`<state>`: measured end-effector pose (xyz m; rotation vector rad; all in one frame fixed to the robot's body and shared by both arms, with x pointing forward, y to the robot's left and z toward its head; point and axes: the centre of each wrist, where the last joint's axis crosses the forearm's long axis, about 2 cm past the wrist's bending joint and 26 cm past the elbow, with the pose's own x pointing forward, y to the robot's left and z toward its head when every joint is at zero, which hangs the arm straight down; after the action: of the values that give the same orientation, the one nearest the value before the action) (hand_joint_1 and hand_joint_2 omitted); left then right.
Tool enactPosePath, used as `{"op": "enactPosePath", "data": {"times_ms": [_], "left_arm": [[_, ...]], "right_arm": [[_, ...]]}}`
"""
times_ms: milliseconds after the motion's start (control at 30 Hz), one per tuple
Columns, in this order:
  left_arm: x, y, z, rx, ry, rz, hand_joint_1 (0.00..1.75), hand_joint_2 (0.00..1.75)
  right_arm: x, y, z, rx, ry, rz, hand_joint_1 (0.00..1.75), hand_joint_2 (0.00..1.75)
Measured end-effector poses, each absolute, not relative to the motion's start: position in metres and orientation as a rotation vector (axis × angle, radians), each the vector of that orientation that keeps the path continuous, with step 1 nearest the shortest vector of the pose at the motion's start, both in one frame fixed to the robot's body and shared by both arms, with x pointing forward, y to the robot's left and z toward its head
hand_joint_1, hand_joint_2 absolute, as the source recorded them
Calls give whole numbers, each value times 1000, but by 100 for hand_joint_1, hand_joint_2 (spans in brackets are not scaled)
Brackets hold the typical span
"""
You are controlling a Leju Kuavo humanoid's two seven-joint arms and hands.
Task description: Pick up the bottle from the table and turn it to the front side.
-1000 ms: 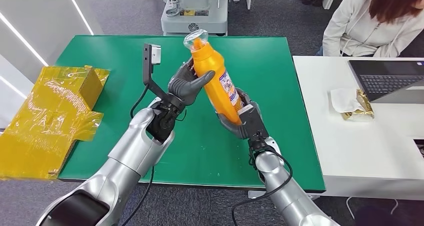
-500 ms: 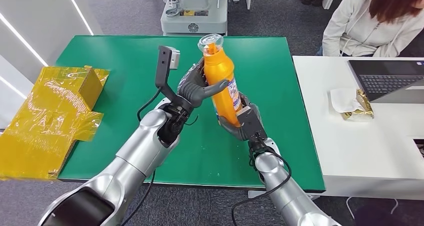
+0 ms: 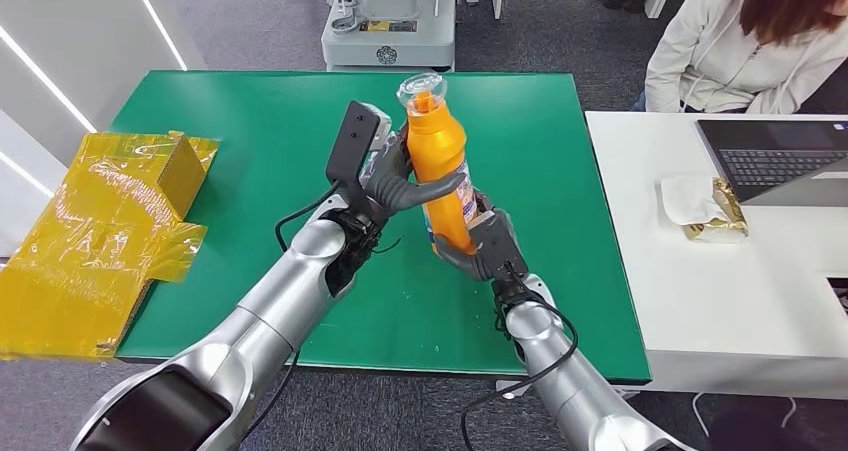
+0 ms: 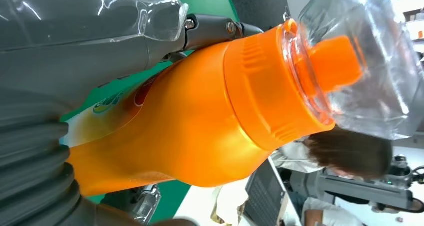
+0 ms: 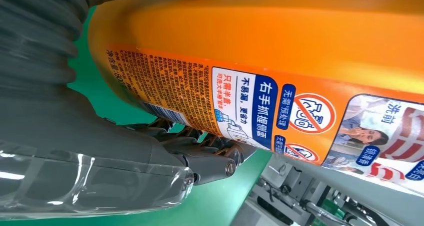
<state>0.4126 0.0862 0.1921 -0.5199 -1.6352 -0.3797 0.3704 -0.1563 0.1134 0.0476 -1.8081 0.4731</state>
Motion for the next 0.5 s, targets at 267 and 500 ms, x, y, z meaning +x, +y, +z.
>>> {"op": "enactPosePath", "data": {"times_ms": [267,500], "left_arm": [[413,89,189,-526,-1577,-388,151,175],[414,90,187,-550,-1535,-368,150,175]], "right_arm": [[369,-153,109,47,-1787,471,175,175],[367,-153,105,49,-1780,462,175,175]]}}
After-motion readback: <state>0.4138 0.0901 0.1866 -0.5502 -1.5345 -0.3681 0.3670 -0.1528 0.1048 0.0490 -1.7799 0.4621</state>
